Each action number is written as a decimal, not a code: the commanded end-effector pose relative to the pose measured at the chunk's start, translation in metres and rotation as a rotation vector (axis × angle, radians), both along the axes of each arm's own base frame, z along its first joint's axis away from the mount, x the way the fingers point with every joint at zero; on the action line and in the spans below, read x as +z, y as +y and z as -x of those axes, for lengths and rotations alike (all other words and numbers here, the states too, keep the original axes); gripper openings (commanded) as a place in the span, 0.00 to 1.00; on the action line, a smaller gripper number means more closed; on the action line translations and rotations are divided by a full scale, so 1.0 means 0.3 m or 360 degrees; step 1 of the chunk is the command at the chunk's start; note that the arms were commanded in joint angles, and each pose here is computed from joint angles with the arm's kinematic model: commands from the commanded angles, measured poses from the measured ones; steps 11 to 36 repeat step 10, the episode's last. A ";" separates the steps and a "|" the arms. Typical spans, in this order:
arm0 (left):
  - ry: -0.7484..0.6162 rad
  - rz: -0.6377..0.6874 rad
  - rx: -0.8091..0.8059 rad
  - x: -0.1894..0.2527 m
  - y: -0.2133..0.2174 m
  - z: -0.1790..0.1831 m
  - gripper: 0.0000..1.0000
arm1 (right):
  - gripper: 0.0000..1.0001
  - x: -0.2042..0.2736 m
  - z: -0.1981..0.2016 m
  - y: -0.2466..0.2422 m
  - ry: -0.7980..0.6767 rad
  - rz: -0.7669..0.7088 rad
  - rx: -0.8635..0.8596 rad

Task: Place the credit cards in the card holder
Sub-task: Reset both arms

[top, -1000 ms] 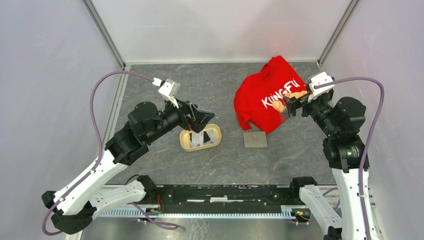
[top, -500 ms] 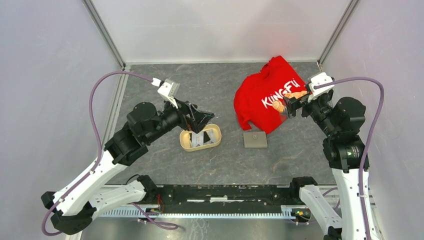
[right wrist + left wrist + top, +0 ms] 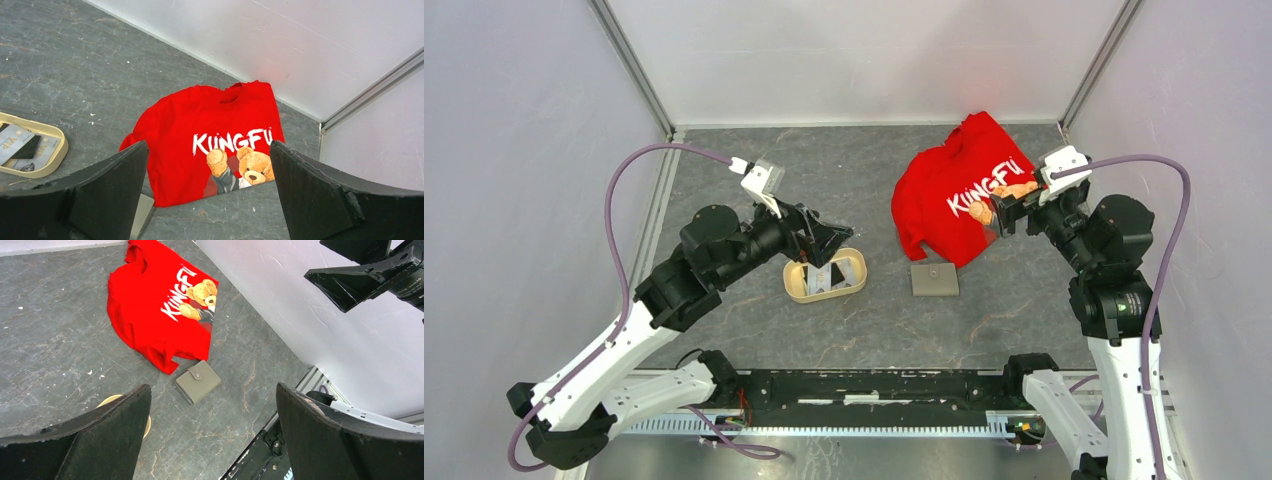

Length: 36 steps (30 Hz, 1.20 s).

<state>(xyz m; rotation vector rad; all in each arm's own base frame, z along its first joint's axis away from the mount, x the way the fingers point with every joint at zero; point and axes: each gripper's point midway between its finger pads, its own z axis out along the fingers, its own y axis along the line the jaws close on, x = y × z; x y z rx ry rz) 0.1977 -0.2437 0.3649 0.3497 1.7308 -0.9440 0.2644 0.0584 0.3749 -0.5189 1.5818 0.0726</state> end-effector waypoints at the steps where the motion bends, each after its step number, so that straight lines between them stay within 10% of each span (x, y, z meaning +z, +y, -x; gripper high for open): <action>1: -0.0081 -0.0013 -0.0005 0.018 0.009 -0.002 1.00 | 0.98 0.018 -0.003 -0.007 -0.0036 -0.0016 -0.0021; 36: -0.0080 -0.0019 -0.0005 0.009 0.011 -0.001 1.00 | 0.98 0.015 -0.007 -0.015 -0.0039 -0.0006 -0.0041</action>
